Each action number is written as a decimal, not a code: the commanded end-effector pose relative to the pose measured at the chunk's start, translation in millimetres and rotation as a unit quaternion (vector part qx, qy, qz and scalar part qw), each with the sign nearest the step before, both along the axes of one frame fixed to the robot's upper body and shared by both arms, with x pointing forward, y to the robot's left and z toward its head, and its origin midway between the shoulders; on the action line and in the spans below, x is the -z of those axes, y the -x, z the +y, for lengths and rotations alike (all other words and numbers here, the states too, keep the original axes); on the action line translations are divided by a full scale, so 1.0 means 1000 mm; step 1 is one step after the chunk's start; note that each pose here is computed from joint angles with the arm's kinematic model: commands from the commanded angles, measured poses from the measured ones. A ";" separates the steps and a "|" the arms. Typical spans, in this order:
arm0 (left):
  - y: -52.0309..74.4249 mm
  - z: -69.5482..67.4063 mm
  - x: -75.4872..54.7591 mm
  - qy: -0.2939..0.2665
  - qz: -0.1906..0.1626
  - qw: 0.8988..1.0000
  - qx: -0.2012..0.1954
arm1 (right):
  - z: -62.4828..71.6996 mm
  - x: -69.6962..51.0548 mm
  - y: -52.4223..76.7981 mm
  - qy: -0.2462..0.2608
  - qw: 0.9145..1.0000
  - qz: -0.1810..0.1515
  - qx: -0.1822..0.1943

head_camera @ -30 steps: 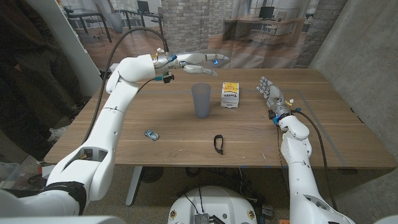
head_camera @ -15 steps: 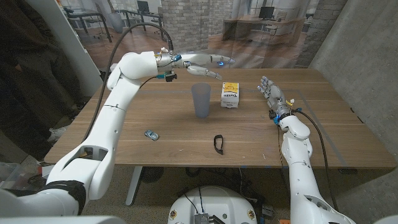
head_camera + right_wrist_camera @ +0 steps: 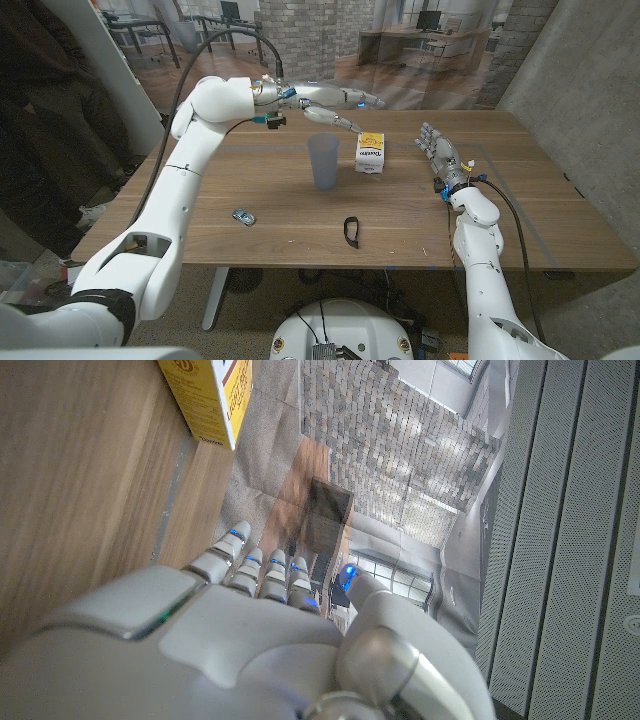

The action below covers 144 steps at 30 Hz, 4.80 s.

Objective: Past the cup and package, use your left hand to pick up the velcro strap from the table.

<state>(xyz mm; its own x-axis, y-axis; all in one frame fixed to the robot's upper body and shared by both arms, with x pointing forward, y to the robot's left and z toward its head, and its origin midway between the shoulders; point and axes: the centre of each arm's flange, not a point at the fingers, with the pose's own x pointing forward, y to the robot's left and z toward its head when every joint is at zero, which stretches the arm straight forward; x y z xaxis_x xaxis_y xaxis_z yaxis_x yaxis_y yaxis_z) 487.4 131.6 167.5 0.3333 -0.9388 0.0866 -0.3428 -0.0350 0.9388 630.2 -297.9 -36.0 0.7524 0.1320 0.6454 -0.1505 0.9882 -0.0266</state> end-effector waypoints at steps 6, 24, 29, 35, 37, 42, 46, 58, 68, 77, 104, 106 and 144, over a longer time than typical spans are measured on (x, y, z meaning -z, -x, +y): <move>0.019 -0.015 -0.001 -0.056 -0.039 0.998 0.000 | -0.001 0.004 0.005 -0.001 1.000 0.000 0.005; 0.036 -0.031 -0.003 -0.112 -0.090 0.990 0.002 | -0.004 0.008 0.008 -0.005 1.000 -0.001 0.009; 0.040 -0.035 -0.001 -0.128 -0.097 0.987 0.003 | -0.003 0.009 0.008 -0.007 1.000 0.000 0.008; 0.043 -0.038 0.000 -0.144 -0.103 0.984 0.002 | -0.002 0.010 0.009 -0.008 1.000 -0.002 0.009; 0.044 -0.039 0.001 -0.149 -0.107 0.983 0.001 | -0.002 0.010 0.009 -0.007 1.000 -0.002 0.008; 0.047 -0.043 0.002 -0.167 -0.117 0.979 -0.001 | -0.002 0.010 0.010 -0.007 1.000 -0.003 0.008; 0.050 -0.045 0.004 -0.176 -0.123 0.977 -0.001 | -0.003 0.011 0.011 -0.008 1.000 -0.004 0.010; 0.052 -0.051 0.007 -0.199 -0.135 0.971 -0.004 | -0.004 0.014 0.012 -0.011 1.000 -0.003 0.013; 0.051 -0.055 0.012 -0.220 -0.145 0.965 -0.006 | -0.005 0.013 0.010 -0.013 1.000 -0.005 0.014; 0.048 -0.057 0.015 -0.230 -0.152 0.961 -0.006 | -0.006 0.015 0.008 -0.015 1.000 -0.002 0.018; 0.042 -0.064 0.026 -0.264 -0.171 0.949 0.001 | -0.007 0.015 0.007 -0.019 1.000 -0.006 0.023; 0.042 -0.064 0.027 -0.265 -0.172 0.949 0.003 | -0.007 0.014 0.007 -0.018 1.000 -0.006 0.025; 0.032 -0.069 0.053 -0.303 -0.172 0.937 0.000 | -0.007 0.019 0.007 -0.021 0.999 -0.005 0.026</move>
<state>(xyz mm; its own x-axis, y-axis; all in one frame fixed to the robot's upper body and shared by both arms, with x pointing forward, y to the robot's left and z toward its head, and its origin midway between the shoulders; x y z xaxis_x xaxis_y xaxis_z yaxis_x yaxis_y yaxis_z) 454.5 65.0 122.3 0.3769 -0.8584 -0.3479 -0.6119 -0.5127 0.6022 624.5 -304.1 -52.3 0.7504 0.0683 0.6574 -0.1014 0.9948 0.0124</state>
